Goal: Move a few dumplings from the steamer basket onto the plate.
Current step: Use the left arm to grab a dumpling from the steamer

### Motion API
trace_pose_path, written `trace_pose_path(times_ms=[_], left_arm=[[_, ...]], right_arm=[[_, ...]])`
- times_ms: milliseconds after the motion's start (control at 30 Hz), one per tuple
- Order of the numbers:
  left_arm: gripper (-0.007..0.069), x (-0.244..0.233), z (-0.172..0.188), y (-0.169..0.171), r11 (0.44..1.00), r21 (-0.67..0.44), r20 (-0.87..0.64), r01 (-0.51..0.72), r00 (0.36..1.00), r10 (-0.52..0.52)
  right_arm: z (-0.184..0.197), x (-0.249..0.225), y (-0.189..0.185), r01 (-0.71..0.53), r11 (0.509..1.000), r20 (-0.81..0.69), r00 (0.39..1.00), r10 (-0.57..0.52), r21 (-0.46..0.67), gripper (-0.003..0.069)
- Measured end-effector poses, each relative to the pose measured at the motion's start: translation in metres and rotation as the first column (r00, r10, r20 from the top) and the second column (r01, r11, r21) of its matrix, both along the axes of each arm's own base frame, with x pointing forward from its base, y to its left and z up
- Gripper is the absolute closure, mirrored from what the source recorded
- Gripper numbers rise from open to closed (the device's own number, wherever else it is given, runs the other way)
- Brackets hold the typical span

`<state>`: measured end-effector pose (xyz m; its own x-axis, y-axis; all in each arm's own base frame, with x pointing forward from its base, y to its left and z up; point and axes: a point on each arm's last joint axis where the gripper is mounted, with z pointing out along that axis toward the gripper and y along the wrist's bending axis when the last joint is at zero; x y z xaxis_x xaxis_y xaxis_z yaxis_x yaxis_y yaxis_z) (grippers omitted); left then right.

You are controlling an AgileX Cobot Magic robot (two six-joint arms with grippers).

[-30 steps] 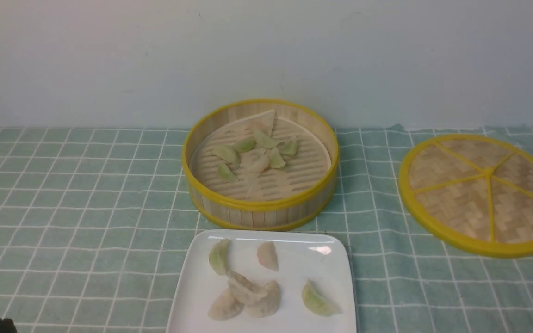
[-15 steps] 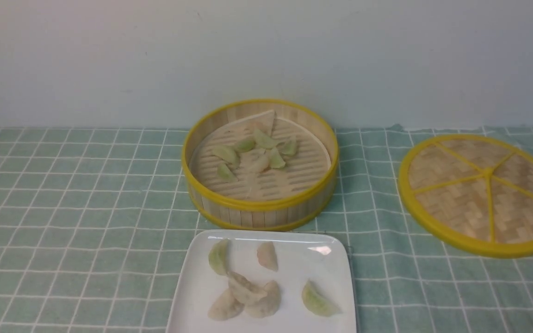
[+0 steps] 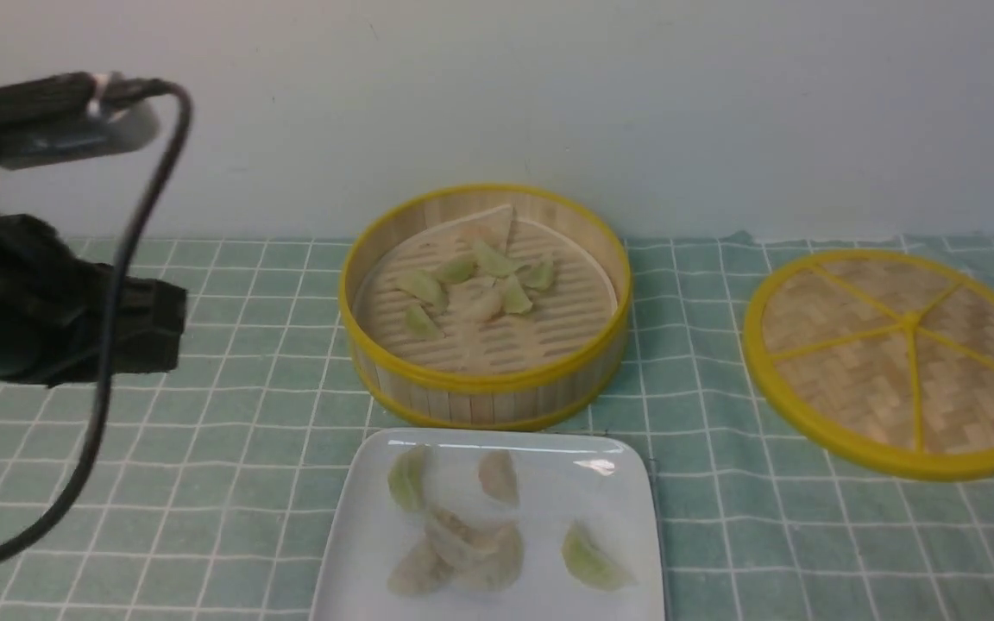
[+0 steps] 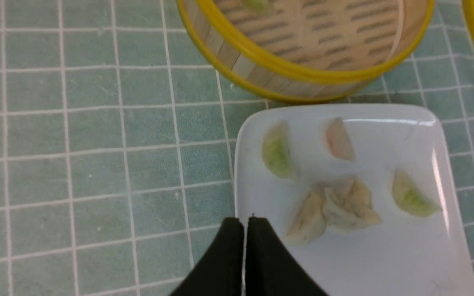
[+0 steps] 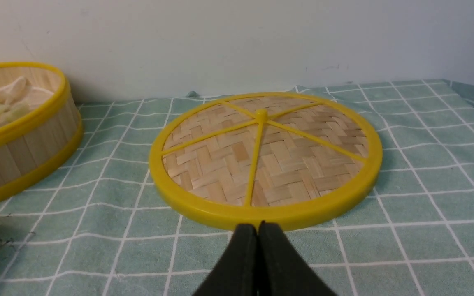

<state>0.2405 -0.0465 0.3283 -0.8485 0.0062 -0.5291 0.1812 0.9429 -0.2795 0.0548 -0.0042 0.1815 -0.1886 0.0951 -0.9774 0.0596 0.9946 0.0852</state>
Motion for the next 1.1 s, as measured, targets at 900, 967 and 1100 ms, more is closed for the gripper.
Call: trace_pose_path(times_ms=[900, 967, 1100], left_arm=[[0.0329, 0.199, -0.088, -0.097, 0.956, 0.192, -0.066, 0.223, 0.975, -0.214], [0.0235, 0.215, -0.112, -0.107, 0.944, 0.223, -0.075, 0.242, 0.970, -0.231], [0.0177, 0.225, -0.134, -0.119, 0.920, 0.280, -0.092, 0.276, 0.961, -0.261]], right_arm=[[0.000, 0.000, 0.000, 0.000, 1.000, 0.000, 1.000, 0.000, -0.002, 0.0673], [0.000, 0.000, 0.000, 0.000, 1.000, 0.000, 1.000, 0.000, -0.002, 0.0673], [0.000, 0.000, 0.000, 0.000, 1.000, 0.000, 1.000, 0.000, -0.002, 0.0673]])
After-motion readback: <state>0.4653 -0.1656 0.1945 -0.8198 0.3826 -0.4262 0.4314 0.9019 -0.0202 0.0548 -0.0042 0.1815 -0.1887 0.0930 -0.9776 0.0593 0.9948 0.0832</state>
